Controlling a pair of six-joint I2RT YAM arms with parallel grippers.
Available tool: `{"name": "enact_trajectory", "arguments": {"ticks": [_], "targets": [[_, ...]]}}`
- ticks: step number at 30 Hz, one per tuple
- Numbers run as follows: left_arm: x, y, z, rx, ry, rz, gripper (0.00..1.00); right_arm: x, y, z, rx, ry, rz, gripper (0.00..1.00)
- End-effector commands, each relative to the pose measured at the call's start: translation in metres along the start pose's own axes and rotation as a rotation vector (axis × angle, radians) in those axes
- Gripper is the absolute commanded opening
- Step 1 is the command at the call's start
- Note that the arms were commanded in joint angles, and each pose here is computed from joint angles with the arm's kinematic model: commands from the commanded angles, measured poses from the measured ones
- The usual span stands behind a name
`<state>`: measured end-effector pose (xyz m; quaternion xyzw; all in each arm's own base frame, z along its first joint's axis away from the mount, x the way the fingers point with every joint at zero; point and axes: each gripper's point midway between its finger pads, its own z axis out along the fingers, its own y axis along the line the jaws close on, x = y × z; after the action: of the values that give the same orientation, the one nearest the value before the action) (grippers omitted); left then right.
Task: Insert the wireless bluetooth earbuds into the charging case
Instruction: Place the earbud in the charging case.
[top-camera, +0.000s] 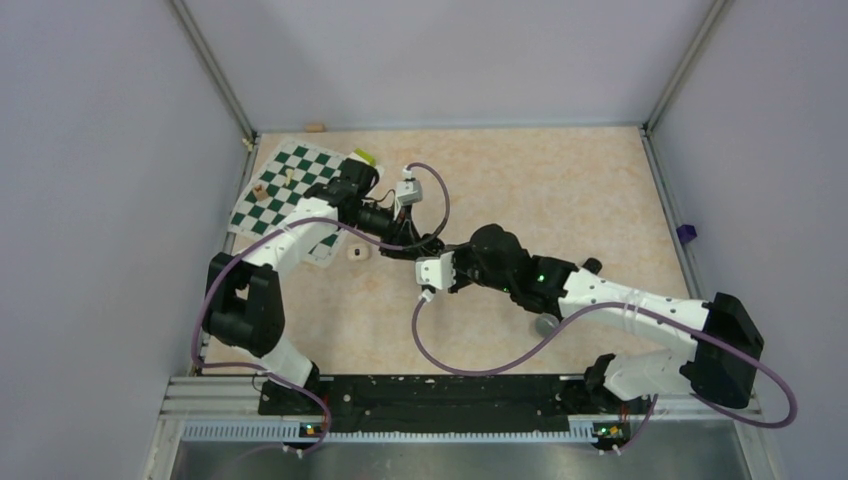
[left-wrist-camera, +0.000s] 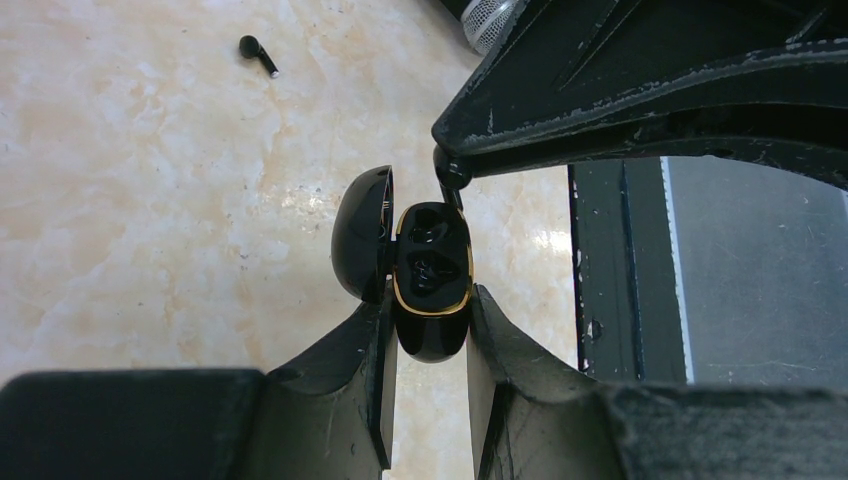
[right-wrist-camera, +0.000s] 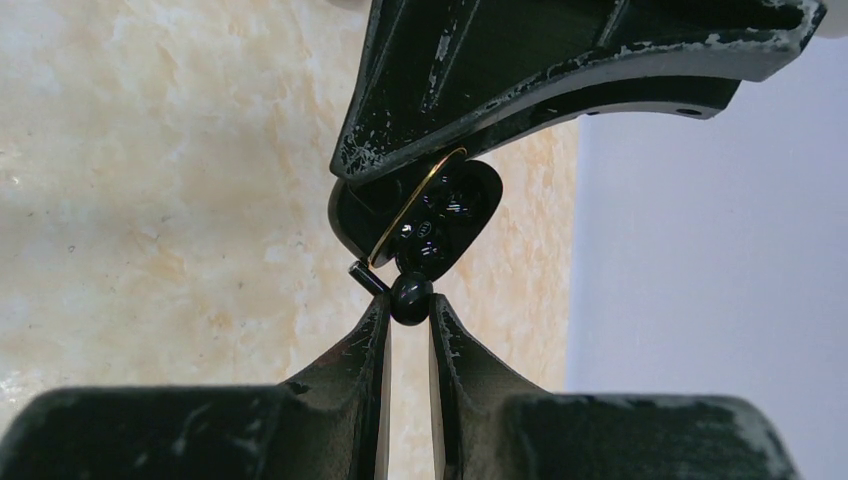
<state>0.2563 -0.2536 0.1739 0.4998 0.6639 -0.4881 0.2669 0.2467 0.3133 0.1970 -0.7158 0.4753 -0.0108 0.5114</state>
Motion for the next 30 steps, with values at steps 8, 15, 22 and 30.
{"name": "enact_trajectory", "arguments": {"ticks": [8,15,22,30], "targets": [[0.000,0.002,0.000,-0.019,-0.002,0.024,0.00,-0.015,-0.022,-0.007,0.086,-0.037,0.024,0.04],[-0.004,-0.004,-0.001,0.000,-0.017,0.029,0.00,-0.006,-0.021,0.002,0.112,-0.004,0.007,0.03],[-0.009,-0.008,-0.002,0.011,-0.029,0.043,0.00,-0.009,-0.006,0.009,0.061,-0.010,-0.008,0.03],[-0.010,-0.011,-0.003,0.016,-0.031,0.049,0.00,-0.004,0.008,0.020,0.039,0.025,-0.063,0.03]]}}
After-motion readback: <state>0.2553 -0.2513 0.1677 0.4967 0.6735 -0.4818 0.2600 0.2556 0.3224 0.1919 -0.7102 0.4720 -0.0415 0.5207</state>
